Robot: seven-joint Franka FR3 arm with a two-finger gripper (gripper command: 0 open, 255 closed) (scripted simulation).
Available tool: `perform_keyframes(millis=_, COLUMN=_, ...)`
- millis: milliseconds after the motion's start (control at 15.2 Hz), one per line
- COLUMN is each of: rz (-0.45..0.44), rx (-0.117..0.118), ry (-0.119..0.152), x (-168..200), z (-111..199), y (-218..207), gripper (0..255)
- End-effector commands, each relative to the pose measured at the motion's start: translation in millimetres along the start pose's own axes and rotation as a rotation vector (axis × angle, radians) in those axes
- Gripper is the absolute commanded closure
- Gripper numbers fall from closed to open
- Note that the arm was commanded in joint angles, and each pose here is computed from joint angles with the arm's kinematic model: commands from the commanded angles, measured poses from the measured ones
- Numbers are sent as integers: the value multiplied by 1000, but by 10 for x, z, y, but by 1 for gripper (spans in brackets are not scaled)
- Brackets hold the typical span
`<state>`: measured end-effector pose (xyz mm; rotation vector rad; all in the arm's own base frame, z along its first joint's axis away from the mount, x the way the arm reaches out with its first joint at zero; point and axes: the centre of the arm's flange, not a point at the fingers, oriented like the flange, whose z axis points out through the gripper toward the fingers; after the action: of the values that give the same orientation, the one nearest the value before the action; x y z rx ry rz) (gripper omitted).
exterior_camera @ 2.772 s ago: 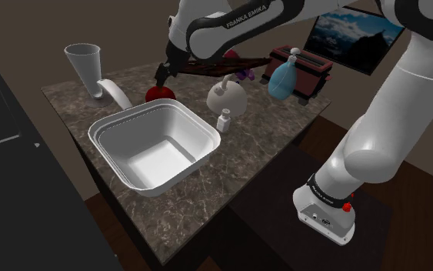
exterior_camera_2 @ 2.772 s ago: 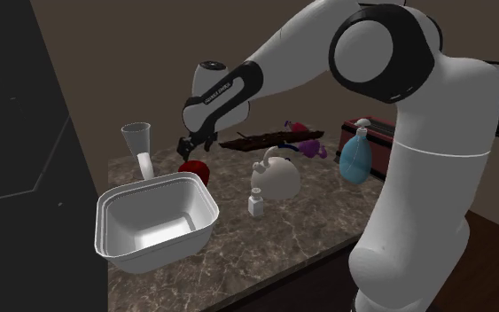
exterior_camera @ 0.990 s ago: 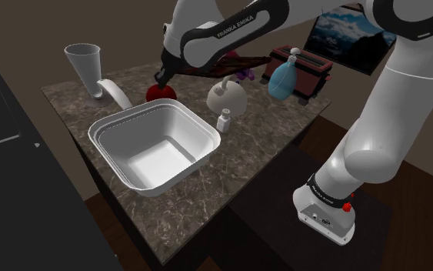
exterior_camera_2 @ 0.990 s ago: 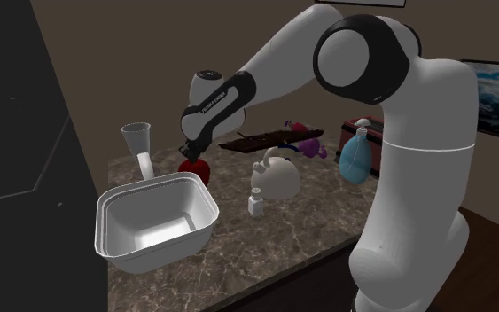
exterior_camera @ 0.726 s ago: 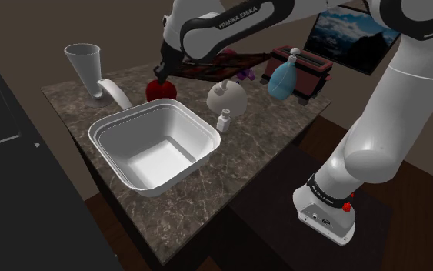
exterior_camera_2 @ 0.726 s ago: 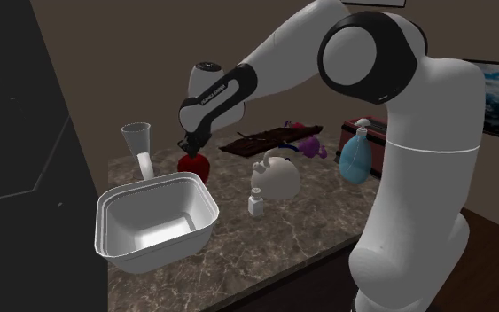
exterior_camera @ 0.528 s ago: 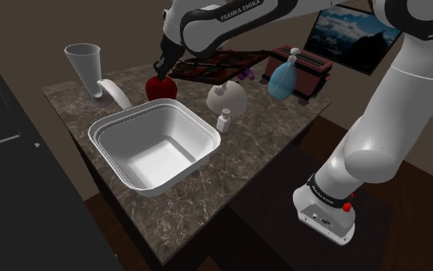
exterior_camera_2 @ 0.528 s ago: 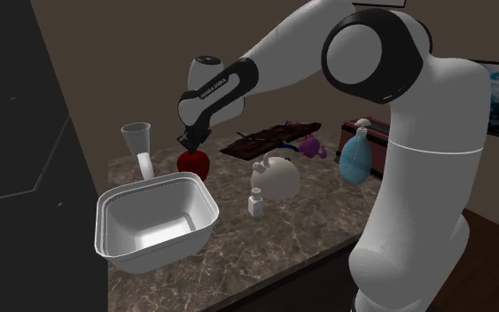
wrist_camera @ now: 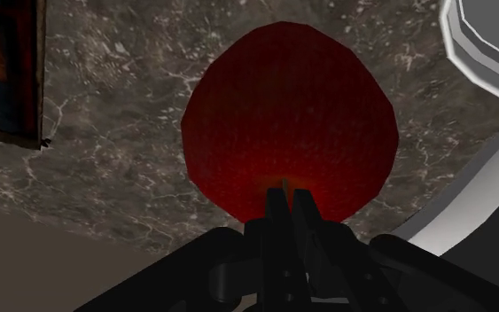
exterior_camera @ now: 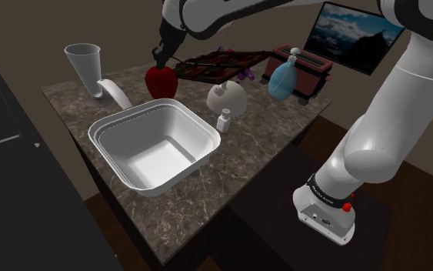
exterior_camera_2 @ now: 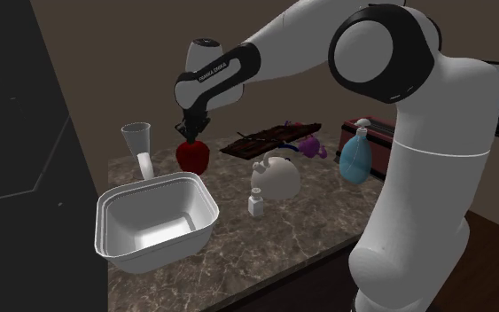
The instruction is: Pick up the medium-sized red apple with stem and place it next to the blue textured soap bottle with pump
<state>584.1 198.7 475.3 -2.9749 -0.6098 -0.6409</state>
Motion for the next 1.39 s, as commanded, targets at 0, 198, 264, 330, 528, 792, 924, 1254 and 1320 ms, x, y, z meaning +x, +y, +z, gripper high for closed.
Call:
perform_keyframes(millis=0, rz=0, rx=0, ry=0, x=43, z=-105, y=5, gripper=255)
perform_keyframes(millis=198, rz=0, rx=0, ry=0, x=107, z=-249, y=13, gripper=255)
perform_keyframes(millis=264, rz=0, rx=0, ry=0, x=128, z=-298, y=15, gripper=255)
perform_keyframes(millis=330, rz=0, rx=0, ry=0, x=149, z=-346, y=17, gripper=255)
perform_keyframes(millis=528, rz=0, rx=0, ry=0, x=213, z=-491, y=24, gripper=255)
perform_keyframes(millis=792, rz=0, rx=0, ry=0, x=298, z=-684, y=34, gripper=255)
perform_keyframes(millis=924, rz=0, rx=0, ry=0, x=341, z=-780, y=39, gripper=255)
perform_keyframes(millis=1254, rz=0, rx=0, ry=0, x=447, z=-1022, y=50, gripper=255)
perform_keyframes(millis=1320, rz=0, rx=0, ry=0, x=468, z=-1070, y=53, gripper=255)
